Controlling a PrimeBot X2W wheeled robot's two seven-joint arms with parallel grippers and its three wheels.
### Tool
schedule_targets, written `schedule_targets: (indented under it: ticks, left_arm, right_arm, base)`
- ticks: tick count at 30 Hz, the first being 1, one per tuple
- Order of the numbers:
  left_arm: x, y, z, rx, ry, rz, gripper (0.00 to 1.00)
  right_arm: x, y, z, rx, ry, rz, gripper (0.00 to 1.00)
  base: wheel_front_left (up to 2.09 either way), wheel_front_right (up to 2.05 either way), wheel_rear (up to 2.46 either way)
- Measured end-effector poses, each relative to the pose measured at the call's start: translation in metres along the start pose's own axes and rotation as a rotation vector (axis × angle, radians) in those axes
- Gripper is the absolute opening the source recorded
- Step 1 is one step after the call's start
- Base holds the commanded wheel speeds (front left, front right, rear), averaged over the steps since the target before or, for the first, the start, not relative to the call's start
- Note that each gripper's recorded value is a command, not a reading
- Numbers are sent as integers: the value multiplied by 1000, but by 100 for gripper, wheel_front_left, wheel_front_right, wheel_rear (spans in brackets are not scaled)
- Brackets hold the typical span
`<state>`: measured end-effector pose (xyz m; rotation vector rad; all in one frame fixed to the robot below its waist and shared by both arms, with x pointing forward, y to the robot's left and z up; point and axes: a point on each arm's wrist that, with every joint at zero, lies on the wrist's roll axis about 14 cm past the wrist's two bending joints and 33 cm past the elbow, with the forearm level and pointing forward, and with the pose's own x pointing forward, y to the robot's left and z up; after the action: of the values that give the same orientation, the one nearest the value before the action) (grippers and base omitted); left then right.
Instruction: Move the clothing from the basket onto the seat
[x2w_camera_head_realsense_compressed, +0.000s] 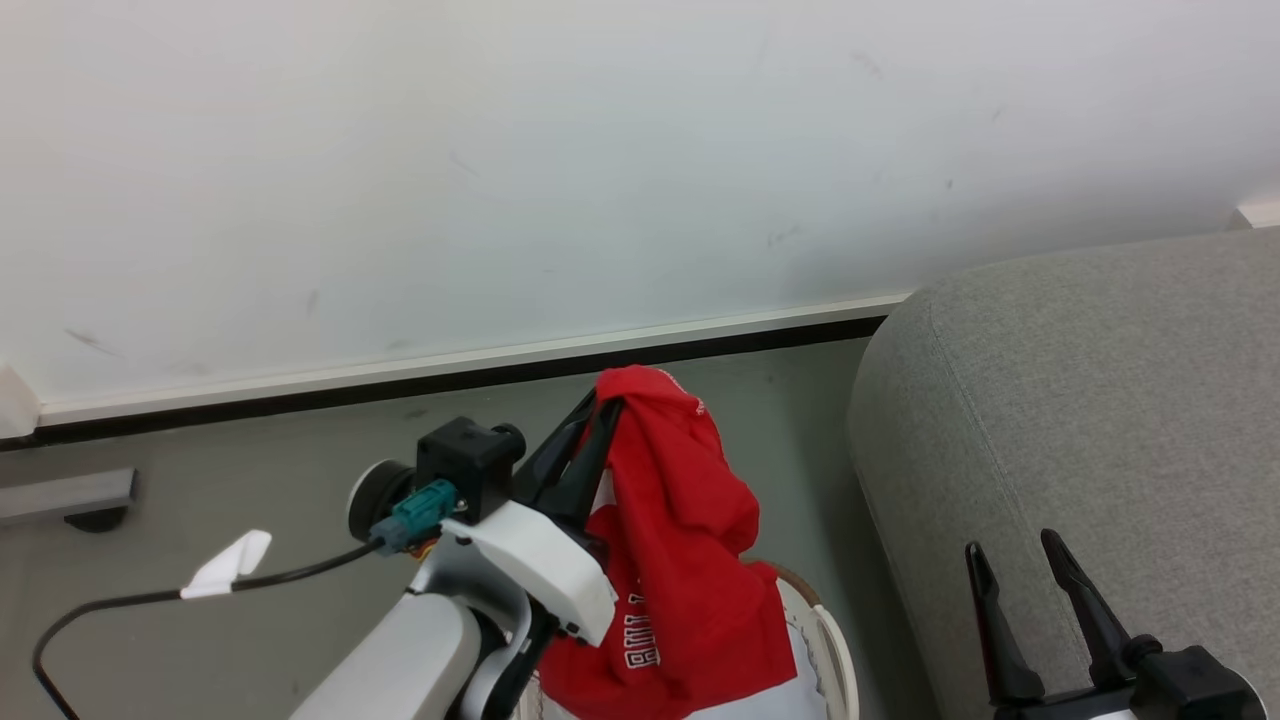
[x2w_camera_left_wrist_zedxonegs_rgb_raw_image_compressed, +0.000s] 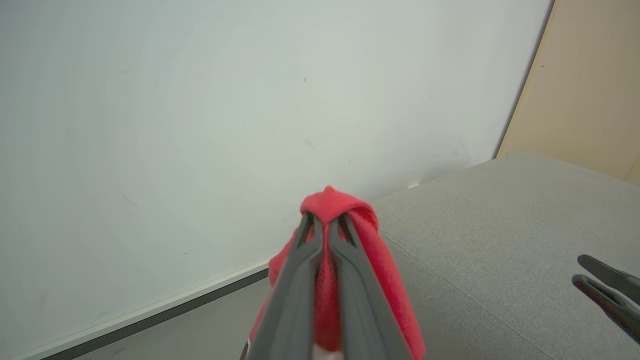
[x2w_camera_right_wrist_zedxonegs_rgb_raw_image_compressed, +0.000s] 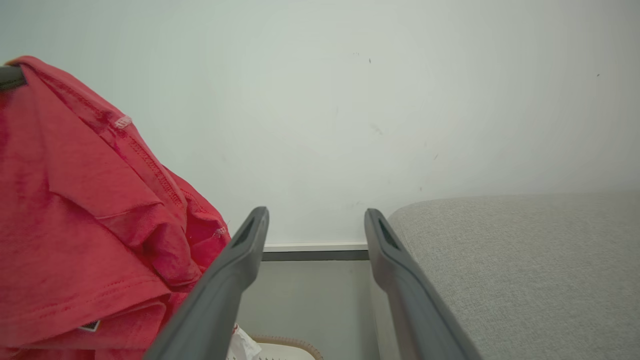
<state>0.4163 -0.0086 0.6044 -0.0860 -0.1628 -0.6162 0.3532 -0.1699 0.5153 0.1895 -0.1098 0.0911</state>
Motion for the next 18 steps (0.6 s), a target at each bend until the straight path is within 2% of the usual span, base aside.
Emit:
schedule_targets:
  ticks: [9, 18]
  left_arm:
    - [2, -5, 2, 6, 0, -18, 0]
    - [1, -12, 1, 4, 8, -40, 0]
  right_arm:
    - [-5, -3, 2, -28, 2, 8, 100]
    - [2, 27, 5, -141, 18, 208, 100]
  base:
    - [0, 0, 0]
    - [0, 0, 0]
